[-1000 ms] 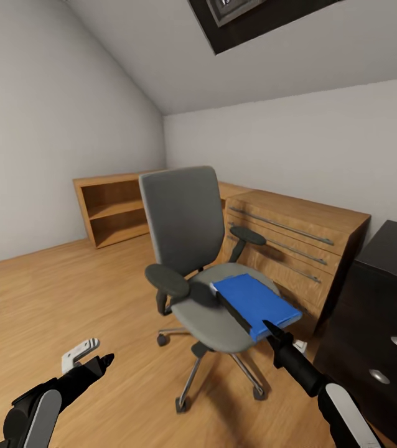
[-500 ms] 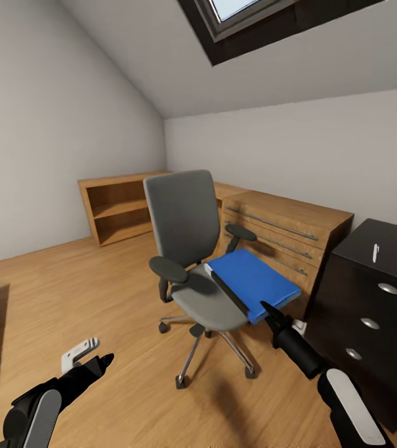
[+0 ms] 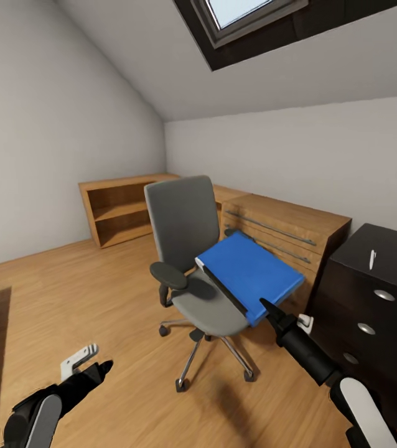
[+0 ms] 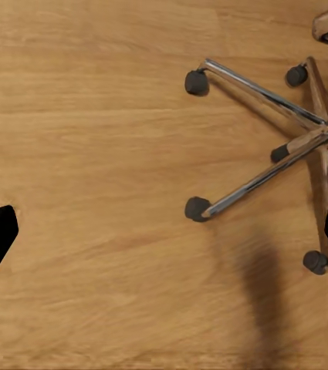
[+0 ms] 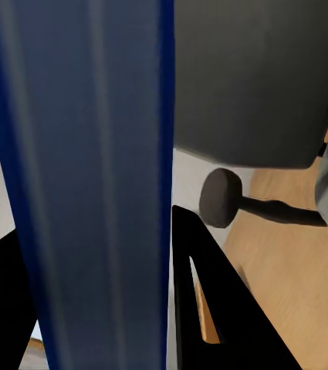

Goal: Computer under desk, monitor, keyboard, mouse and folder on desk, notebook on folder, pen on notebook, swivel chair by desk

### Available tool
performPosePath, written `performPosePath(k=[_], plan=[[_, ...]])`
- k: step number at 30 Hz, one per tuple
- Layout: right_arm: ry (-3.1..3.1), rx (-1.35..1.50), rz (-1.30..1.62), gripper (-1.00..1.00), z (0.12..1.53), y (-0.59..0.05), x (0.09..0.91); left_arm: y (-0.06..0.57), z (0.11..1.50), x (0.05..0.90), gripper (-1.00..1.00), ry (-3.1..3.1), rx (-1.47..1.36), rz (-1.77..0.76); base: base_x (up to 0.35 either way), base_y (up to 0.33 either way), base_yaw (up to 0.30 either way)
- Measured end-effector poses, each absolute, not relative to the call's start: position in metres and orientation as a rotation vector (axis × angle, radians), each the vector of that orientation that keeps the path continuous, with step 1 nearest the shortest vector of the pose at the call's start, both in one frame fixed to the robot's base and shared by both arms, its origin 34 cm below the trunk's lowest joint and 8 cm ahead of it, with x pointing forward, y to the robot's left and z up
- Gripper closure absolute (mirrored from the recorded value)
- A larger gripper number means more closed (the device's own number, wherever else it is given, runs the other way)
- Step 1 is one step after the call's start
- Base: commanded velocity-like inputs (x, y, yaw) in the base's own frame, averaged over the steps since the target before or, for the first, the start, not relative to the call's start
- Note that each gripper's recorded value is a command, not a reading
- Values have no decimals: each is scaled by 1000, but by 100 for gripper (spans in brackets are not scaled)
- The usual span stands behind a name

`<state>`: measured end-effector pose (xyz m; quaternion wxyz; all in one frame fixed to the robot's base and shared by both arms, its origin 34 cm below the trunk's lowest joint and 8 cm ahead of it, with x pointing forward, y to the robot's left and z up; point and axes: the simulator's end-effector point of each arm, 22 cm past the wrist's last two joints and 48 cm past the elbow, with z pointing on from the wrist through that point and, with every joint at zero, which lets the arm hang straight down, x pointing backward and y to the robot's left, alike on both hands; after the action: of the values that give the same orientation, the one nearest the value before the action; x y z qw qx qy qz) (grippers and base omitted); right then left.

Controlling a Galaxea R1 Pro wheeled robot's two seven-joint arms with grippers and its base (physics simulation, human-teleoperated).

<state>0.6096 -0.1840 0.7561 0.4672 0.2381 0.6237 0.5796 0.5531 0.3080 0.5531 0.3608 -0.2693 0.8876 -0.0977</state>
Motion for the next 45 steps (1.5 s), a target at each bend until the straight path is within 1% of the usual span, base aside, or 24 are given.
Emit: performPosePath(k=[3,5,6,7,9,11,19,27,30,41,45], plan=[[1512,593,1406,100,767,-195,612,304,506,523,-100,2406,-736,-227,0,0,0],[1500,605,1394,100,772,-202,614,309,481,508,-100,2444,-755,-168,0,0,0],[1497,608,1391,100,775,-205,615,315,472,503,-100,2447,-755,-122,0,0,0],[1493,613,1385,100,777,-208,616,336,443,490,-100,2425,-683,85,0,0,0],[1489,619,1379,100,782,-212,618,343,429,482,-100,2394,-621,185,0,0,-70],[1478,629,1368,100,787,-218,619,342,418,474,-100,2384,-576,233,0,0,-171],[1462,644,1352,100,805,-227,624,334,416,462,-100,2408,-528,257,0,0,-240],[1425,681,1314,100,824,-252,629,331,399,428,-100,2492,-525,279,0,0,-260],[1400,707,1286,100,831,-269,631,330,387,405,-100,2514,-519,300,0,0,-261],[1326,791,1172,100,854,-313,639,330,401,396,-100,2544,-444,332,0,0,-263],[1317,870,1095,100,853,-346,638,329,406,392,-100,2557,-442,334,0,0,-266]])
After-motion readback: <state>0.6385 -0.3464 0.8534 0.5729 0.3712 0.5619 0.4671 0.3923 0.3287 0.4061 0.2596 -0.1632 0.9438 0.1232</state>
